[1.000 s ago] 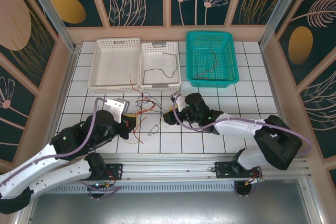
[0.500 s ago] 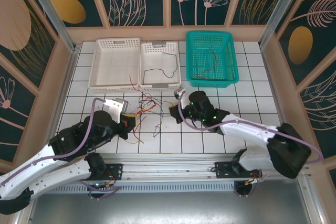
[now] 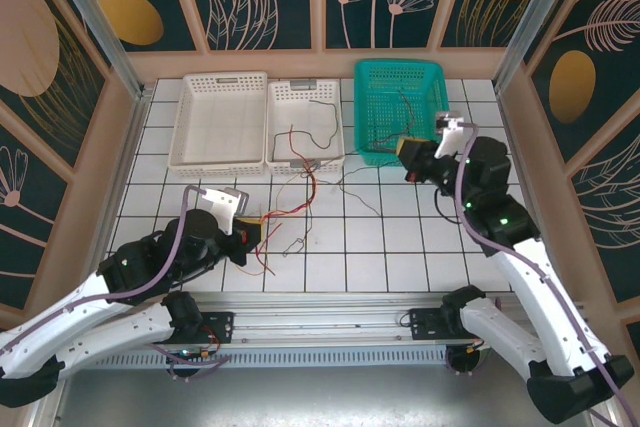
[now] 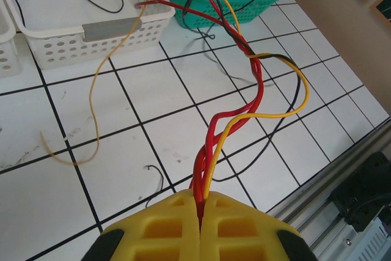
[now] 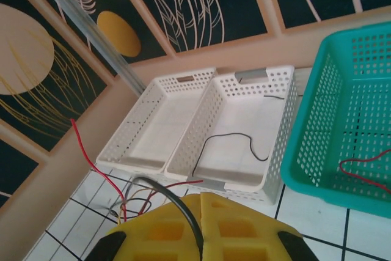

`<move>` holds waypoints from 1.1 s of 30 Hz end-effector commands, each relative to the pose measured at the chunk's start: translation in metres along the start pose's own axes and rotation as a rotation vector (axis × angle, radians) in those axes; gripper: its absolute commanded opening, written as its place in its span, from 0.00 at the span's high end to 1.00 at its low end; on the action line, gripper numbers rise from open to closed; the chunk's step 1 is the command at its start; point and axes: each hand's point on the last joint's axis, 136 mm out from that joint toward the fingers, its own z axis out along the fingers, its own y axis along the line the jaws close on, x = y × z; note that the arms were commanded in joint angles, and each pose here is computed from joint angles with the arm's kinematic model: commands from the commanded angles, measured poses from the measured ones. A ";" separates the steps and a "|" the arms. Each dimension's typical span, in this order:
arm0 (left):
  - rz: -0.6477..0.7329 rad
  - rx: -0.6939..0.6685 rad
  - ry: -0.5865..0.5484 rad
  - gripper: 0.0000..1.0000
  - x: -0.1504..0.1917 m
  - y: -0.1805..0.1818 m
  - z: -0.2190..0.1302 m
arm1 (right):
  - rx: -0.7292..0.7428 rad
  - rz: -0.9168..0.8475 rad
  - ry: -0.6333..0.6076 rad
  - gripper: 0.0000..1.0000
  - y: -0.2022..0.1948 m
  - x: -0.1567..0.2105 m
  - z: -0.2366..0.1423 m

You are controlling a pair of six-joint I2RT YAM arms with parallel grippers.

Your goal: Untangle the cables

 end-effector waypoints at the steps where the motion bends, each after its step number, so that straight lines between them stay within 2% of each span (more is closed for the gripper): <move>1: 0.009 0.002 -0.021 1.00 -0.005 -0.001 -0.001 | 0.046 0.028 0.043 1.00 -0.001 -0.006 -0.016; 10: 0.015 -0.034 0.025 1.00 0.002 0.003 0.010 | 0.124 -0.004 -0.162 1.00 0.014 -0.090 -0.067; 20: 0.011 -0.022 0.009 1.00 -0.001 0.002 0.005 | 0.071 -0.026 -0.230 1.00 0.044 -0.137 -0.084; 25: 0.014 -0.018 0.013 1.00 0.000 0.001 0.006 | -0.030 -0.013 -0.195 1.00 0.061 -0.141 -0.070; 33: 0.014 0.018 -0.019 1.00 -0.003 -0.003 -0.001 | -0.199 0.031 -0.097 1.00 0.073 -0.141 -0.016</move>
